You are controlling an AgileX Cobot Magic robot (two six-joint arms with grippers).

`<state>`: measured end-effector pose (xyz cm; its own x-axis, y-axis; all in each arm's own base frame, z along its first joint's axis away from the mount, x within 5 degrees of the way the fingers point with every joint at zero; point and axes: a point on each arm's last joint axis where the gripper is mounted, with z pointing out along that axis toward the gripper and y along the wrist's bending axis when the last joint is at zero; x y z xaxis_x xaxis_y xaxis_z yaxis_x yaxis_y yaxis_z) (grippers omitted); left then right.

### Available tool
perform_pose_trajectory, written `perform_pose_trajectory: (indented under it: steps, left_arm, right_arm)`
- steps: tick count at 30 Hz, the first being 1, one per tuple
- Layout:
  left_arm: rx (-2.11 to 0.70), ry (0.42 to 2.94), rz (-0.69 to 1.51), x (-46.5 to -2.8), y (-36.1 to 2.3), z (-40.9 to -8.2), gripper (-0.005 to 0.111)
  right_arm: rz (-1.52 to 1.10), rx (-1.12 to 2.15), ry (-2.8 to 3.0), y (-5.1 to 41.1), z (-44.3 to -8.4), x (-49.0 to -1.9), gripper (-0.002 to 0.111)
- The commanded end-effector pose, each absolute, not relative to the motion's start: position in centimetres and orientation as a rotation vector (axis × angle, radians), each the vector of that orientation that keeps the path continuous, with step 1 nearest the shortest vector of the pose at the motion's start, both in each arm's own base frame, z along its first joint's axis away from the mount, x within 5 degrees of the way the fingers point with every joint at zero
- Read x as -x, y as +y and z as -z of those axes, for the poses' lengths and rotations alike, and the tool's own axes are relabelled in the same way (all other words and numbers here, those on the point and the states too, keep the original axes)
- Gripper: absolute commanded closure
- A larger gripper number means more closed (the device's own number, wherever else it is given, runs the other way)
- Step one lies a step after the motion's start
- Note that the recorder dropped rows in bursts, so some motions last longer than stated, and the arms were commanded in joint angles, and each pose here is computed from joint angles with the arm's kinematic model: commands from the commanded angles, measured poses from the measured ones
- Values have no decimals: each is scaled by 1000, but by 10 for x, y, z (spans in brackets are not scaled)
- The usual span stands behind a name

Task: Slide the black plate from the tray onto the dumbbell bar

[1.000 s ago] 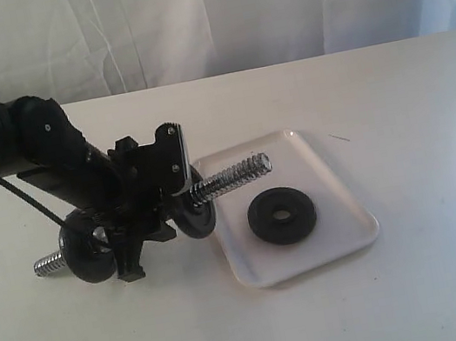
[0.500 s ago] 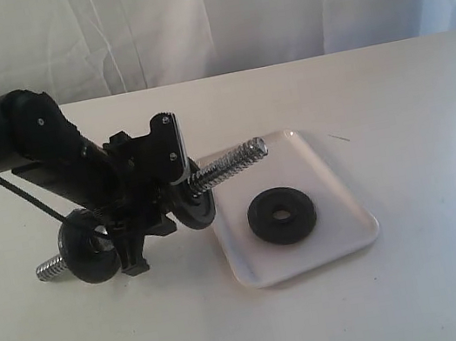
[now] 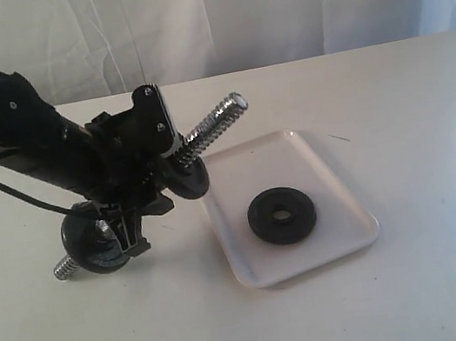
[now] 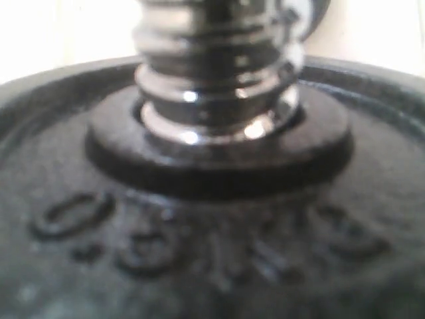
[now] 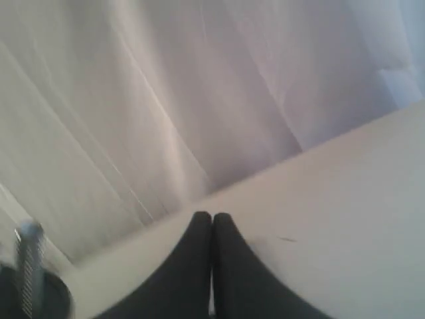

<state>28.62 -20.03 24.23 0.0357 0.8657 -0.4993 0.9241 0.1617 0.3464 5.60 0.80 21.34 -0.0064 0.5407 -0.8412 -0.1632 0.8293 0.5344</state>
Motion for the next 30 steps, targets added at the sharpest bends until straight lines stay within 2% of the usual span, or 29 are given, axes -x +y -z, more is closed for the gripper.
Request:
perform_pose_trajectory:
  steps: [1, 9, 12, 17, 20, 23, 25, 30]
  left_arm:
    - [-1490, 1712, 100, -284, -198, -292, 107]
    - [-1392, 1806, 115, -293, -182, -292, 107]
    - [-1376, 1832, 113, -296, -174, -293, 107]
    - [-1372, 1856, 114, -297, -168, -291, 107]
    - [-1370, 1851, 113, -296, -168, -293, 107]
    - [-1367, 1846, 112, -295, -167, -295, 107]
    - [-1363, 1844, 112, -295, -167, -296, 107]
    - [-1349, 1857, 123, -294, -167, -297, 107]
  right_arm:
    - [-898, -613, 1261, 3, -226, -54, 108]
    - [-991, -703, 1296, 5, -221, -55, 108]
    - [-944, -639, 1319, 6, -228, -54, 108]
    - [-736, -343, 1309, 7, -289, -39, 108]
    - [-508, -138, 1522, 13, -331, -49, 108]
    - [-276, 134, 1804, 24, -378, -89, 108]
    - [-205, 248, 1944, 32, -392, -124, 108]
    - [-273, 176, 1991, 45, -412, -180, 108]
